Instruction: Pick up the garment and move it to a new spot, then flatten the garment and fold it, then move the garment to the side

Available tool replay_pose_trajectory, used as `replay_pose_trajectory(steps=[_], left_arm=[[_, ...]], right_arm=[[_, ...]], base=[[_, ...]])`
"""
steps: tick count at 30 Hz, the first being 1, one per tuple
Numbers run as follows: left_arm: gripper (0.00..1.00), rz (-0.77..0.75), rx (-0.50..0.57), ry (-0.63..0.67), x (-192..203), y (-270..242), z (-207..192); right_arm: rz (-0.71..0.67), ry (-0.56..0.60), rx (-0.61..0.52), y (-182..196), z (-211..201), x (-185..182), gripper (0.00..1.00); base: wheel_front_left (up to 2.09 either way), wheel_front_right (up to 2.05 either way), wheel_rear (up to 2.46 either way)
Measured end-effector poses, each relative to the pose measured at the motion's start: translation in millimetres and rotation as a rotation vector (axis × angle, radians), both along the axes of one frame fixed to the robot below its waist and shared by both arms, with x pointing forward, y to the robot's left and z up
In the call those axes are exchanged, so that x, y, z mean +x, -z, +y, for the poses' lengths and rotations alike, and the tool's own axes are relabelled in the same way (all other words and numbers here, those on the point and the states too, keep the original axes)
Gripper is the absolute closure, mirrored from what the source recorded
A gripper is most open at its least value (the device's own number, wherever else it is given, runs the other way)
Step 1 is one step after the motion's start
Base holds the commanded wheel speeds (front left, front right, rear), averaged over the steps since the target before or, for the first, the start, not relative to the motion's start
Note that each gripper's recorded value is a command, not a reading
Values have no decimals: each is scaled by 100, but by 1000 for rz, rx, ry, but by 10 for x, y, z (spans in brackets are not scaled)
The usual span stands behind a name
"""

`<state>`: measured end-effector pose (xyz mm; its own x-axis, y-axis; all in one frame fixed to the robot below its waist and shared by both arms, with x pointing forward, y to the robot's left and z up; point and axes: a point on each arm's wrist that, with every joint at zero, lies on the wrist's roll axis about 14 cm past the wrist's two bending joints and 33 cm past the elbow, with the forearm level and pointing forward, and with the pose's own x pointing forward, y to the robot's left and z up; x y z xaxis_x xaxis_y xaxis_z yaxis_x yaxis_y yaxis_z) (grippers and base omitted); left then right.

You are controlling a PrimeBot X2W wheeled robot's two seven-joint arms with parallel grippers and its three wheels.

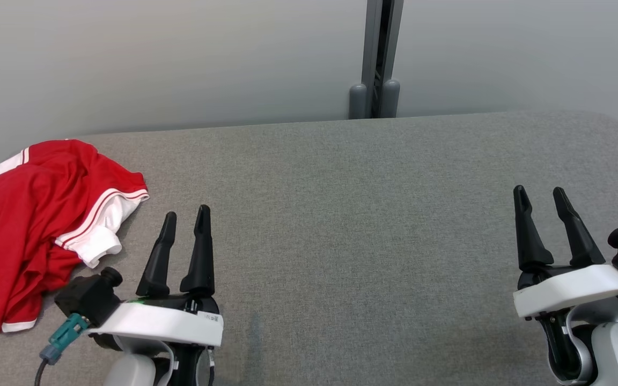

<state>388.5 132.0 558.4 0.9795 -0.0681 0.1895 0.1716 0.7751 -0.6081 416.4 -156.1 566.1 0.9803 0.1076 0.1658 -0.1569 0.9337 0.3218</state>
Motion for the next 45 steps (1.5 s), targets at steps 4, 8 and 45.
replay_pose_trajectory(steps=[4, 8, 45], left_arm=[[0, 38, 100, -6, -29, 146, -56], [0, 64, 209, -19, -42, 261, -78], [0, 44, 501, -137, -131, 308, 56]], right_arm=[[11, -4, -40, 71, 31, -11, 0], [2, -17, -83, 84, 98, -20, 0], [-115, -99, -251, 39, 461, -100, 0]], base=[[0, 0, 0], [0, 0, 0], [0, 0, 0]])
